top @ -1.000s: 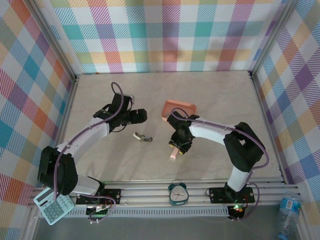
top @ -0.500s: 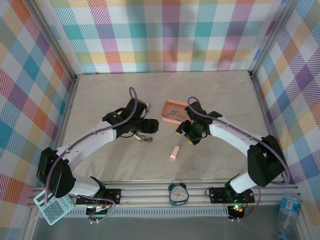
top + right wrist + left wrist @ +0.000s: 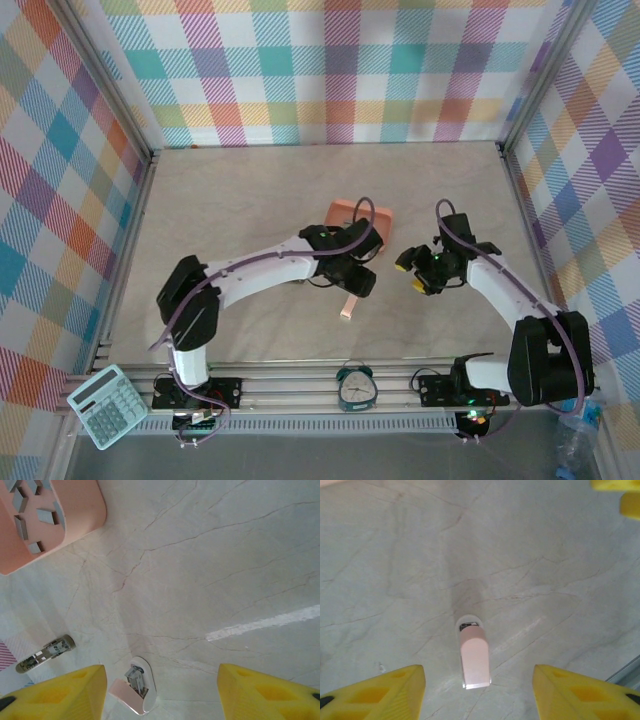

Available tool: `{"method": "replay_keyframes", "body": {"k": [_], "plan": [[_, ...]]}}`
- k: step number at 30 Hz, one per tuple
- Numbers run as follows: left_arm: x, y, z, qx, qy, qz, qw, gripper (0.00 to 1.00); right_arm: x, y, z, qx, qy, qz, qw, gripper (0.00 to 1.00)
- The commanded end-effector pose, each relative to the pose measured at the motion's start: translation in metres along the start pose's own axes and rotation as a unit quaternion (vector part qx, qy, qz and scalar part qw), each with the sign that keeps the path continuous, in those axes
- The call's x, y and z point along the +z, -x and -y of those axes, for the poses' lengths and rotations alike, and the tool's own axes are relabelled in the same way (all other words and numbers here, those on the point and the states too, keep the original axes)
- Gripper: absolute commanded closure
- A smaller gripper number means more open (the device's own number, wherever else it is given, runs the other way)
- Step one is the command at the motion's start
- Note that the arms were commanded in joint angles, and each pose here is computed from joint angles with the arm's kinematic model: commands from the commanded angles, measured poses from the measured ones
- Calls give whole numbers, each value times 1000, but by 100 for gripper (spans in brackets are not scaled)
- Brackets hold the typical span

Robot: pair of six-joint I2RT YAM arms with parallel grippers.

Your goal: Load the staples into the stapler

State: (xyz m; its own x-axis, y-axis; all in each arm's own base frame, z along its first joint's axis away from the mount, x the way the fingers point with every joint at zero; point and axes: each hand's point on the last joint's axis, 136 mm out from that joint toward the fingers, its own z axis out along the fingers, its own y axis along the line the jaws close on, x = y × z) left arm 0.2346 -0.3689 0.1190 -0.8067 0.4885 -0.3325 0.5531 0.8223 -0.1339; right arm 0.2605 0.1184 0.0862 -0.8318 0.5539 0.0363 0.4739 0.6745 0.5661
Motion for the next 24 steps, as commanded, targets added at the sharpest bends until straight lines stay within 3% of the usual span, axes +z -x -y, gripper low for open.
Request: {"method": "replay_keyframes", "body": {"k": [1, 11, 24], "plan": [[9, -9, -2, 15, 27, -36, 999, 44, -4, -5, -4, -17, 31, -10, 999, 41], [46, -15, -2, 22, 47, -78, 996, 50, -12, -8, -8, -30, 48, -2, 998, 42], [63, -22, -3, 33, 48, -98, 993, 59, -17, -9, -12, -41, 59, 1, 997, 44]]}}
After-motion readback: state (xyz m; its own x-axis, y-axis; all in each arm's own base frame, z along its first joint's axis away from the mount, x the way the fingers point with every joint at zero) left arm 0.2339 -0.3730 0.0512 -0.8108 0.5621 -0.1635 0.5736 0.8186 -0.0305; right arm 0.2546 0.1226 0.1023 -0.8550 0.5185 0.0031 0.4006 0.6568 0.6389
